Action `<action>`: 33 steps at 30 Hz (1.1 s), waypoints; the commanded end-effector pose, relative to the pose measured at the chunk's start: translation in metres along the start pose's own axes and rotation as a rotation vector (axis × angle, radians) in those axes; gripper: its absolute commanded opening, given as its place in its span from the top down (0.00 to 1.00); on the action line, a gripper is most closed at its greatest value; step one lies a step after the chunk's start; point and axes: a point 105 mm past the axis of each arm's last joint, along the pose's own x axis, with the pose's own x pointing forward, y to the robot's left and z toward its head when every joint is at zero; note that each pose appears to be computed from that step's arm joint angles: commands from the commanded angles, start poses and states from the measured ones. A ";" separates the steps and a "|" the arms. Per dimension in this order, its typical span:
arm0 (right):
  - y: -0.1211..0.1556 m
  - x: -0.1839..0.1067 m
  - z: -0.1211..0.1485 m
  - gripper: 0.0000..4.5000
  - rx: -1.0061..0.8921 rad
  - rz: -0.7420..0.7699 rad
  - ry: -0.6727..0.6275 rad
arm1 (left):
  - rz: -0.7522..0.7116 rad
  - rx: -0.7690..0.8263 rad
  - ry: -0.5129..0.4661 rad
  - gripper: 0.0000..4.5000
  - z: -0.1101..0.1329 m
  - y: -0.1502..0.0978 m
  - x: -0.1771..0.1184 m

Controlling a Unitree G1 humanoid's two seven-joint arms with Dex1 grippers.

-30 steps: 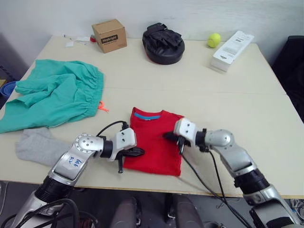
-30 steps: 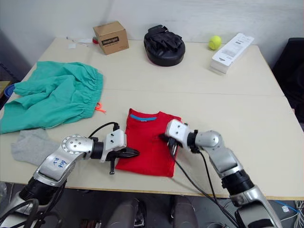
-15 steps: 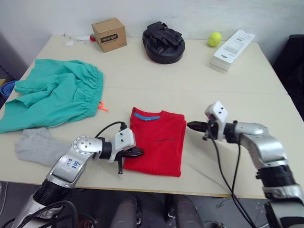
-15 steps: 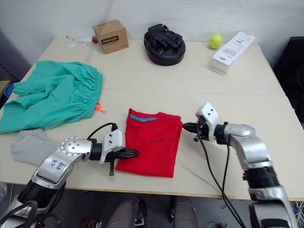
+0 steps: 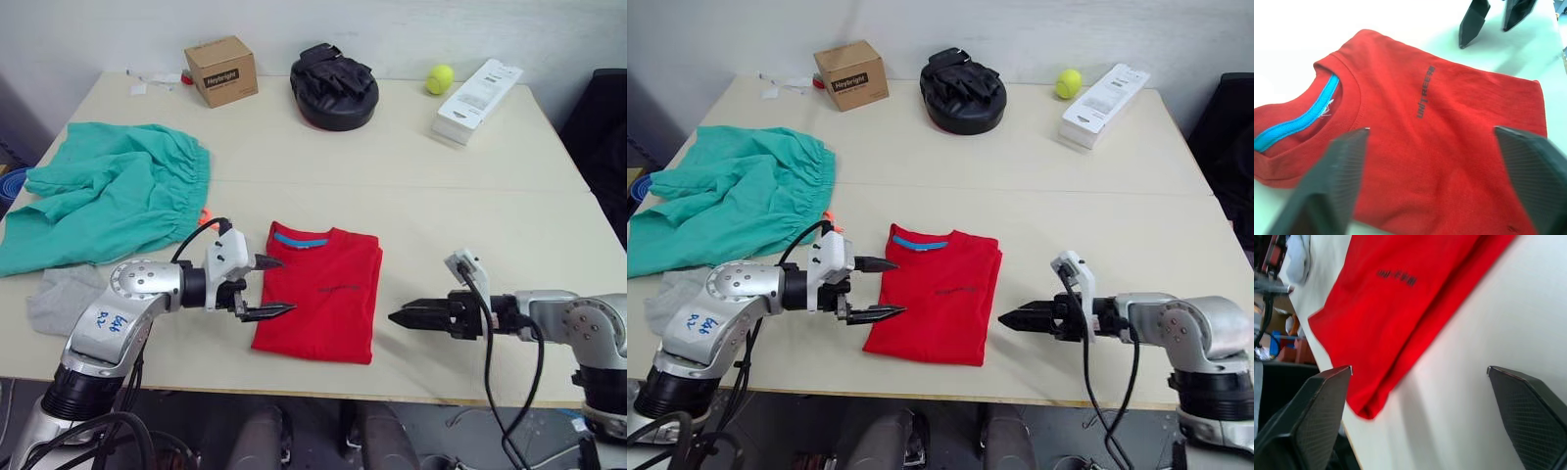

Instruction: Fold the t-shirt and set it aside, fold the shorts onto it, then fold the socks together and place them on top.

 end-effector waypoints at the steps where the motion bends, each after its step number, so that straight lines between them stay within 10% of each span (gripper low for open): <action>1: -0.003 0.018 -0.001 0.00 0.057 0.021 0.014 | 0.001 0.048 -0.009 0.01 0.006 -0.002 0.000; 18: 0.001 0.088 -0.008 0.00 0.060 0.100 0.093 | 0.034 0.084 0.015 0.01 0.005 0.000 -0.003; 33: -0.005 0.073 -0.010 0.98 -0.025 0.056 0.098 | 0.026 0.093 0.024 0.00 0.003 0.000 0.001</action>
